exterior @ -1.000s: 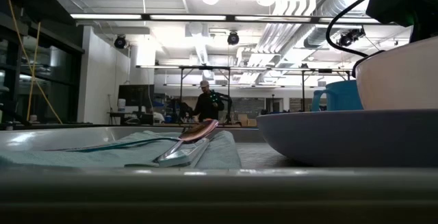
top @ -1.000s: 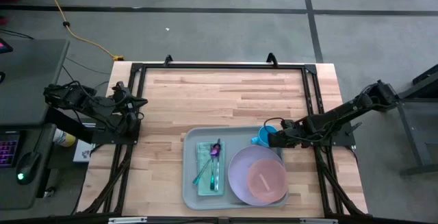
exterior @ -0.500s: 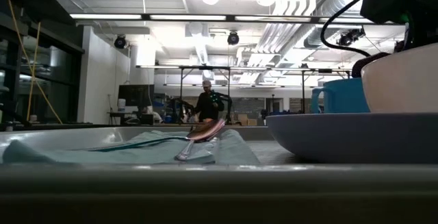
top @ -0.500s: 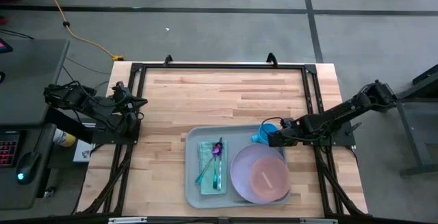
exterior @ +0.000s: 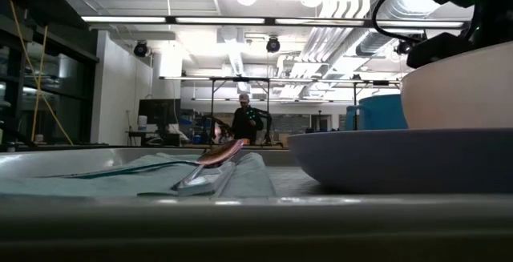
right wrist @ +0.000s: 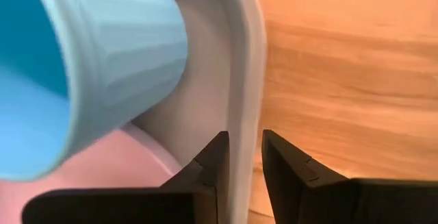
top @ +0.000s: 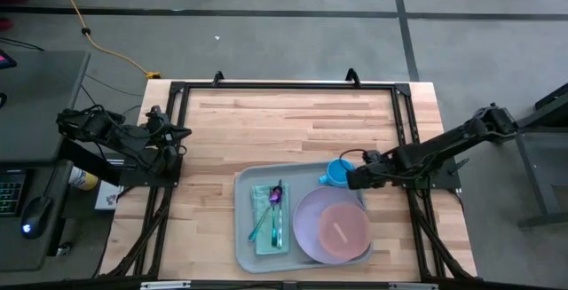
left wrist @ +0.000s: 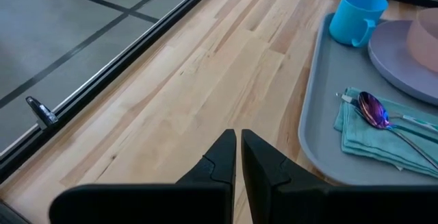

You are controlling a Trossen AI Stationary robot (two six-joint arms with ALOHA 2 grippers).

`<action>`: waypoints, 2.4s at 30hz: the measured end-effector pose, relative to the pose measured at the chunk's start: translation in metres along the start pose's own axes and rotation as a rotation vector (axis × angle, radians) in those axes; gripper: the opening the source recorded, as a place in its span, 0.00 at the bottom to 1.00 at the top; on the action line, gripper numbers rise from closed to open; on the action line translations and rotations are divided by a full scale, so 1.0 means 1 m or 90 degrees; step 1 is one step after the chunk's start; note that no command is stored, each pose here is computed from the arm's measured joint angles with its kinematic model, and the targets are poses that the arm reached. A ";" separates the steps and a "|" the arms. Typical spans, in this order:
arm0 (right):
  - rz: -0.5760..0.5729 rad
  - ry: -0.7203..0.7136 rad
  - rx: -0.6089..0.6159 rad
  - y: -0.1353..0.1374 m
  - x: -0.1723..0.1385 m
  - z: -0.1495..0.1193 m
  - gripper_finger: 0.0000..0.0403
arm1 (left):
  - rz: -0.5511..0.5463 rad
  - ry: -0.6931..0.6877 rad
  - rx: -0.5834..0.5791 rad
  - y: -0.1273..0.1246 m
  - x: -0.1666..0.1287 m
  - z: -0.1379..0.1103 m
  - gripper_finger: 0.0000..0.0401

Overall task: Set up tray
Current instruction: Adjust the purple spoon on the blue napkin

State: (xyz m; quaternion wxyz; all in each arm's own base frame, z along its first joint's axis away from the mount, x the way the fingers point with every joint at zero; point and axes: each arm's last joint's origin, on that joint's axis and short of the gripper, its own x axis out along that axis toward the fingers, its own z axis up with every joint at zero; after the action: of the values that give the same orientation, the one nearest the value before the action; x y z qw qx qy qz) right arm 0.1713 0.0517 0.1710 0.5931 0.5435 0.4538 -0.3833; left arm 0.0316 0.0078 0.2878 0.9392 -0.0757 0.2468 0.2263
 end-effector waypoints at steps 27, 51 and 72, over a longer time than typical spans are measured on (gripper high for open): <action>0.471 -0.410 -0.365 0.088 -0.209 0.019 0.00 | -0.014 0.008 0.000 -0.001 0.000 0.000 0.14; 0.187 -0.062 -1.222 0.317 -0.016 0.031 0.00 | -0.015 0.009 0.015 -0.001 0.000 0.000 0.14; 0.138 0.042 -1.332 0.317 0.035 0.012 0.00 | -0.023 0.007 -0.007 -0.001 0.000 0.000 0.14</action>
State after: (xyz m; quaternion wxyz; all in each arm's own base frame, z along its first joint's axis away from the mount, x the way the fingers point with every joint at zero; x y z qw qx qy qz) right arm 0.4836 0.0782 0.2312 0.7852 -0.1919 0.5231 0.2700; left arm 0.0323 0.0066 0.2881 0.9415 -0.0865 0.2491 0.2100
